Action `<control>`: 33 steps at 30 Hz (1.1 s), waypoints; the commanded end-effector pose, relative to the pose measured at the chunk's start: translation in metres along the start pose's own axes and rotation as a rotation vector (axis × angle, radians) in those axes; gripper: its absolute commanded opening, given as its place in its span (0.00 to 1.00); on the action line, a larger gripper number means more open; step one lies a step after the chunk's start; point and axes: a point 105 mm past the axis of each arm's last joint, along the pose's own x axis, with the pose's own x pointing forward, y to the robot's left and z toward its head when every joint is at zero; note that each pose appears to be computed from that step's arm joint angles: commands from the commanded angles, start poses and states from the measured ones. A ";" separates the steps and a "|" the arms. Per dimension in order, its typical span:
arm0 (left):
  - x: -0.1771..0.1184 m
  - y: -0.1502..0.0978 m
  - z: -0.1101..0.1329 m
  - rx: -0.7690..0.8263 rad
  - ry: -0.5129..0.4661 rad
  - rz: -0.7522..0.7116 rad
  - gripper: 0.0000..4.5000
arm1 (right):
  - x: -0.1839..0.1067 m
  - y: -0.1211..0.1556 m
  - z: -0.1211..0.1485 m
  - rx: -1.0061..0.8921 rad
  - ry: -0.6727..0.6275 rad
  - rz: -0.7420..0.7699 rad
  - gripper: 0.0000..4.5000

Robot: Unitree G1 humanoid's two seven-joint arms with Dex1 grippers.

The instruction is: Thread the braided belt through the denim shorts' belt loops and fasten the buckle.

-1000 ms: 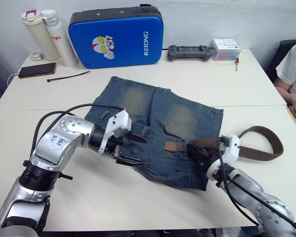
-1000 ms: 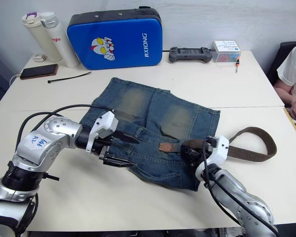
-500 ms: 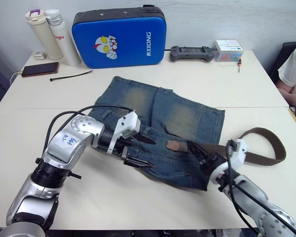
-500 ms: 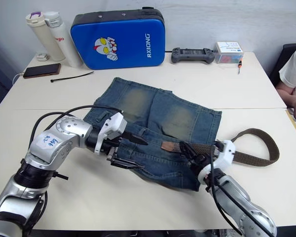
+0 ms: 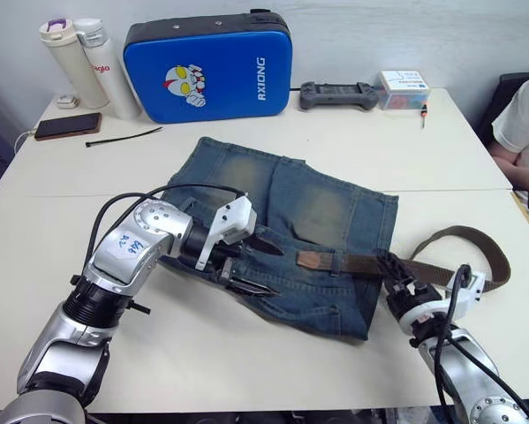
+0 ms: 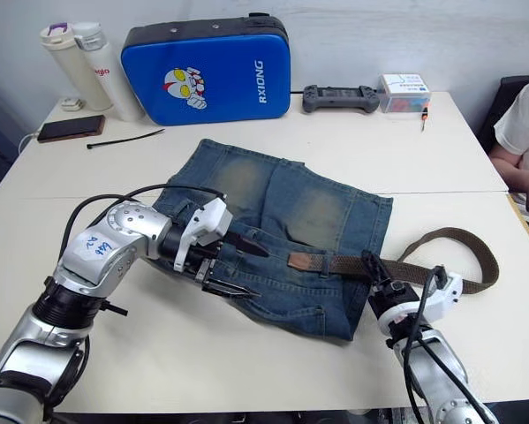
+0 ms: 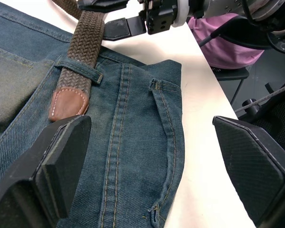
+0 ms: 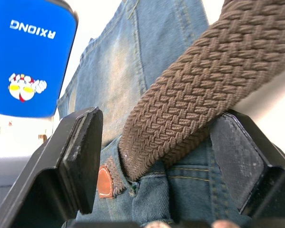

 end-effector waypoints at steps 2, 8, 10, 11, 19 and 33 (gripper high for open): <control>-0.002 0.000 0.008 0.042 -0.004 0.001 1.00 | 0.001 0.007 -0.001 0.050 -0.001 0.040 0.51; -0.006 0.001 0.008 0.037 -0.001 0.018 1.00 | 0.010 0.017 -0.016 0.046 0.064 0.058 0.01; -0.006 0.001 0.006 0.035 0.003 0.030 1.00 | 0.017 0.021 -0.030 0.033 0.125 0.065 0.01; -0.006 0.000 0.006 0.035 0.005 0.033 1.00 | 0.020 0.021 -0.034 0.026 0.141 0.063 0.01; -0.008 -0.006 0.003 0.003 0.000 0.063 1.00 | 0.035 0.036 -0.059 -0.039 0.268 0.095 0.01; -0.016 0.000 -0.004 0.001 0.010 0.101 1.00 | -0.007 0.048 -0.040 -0.409 0.503 0.216 0.99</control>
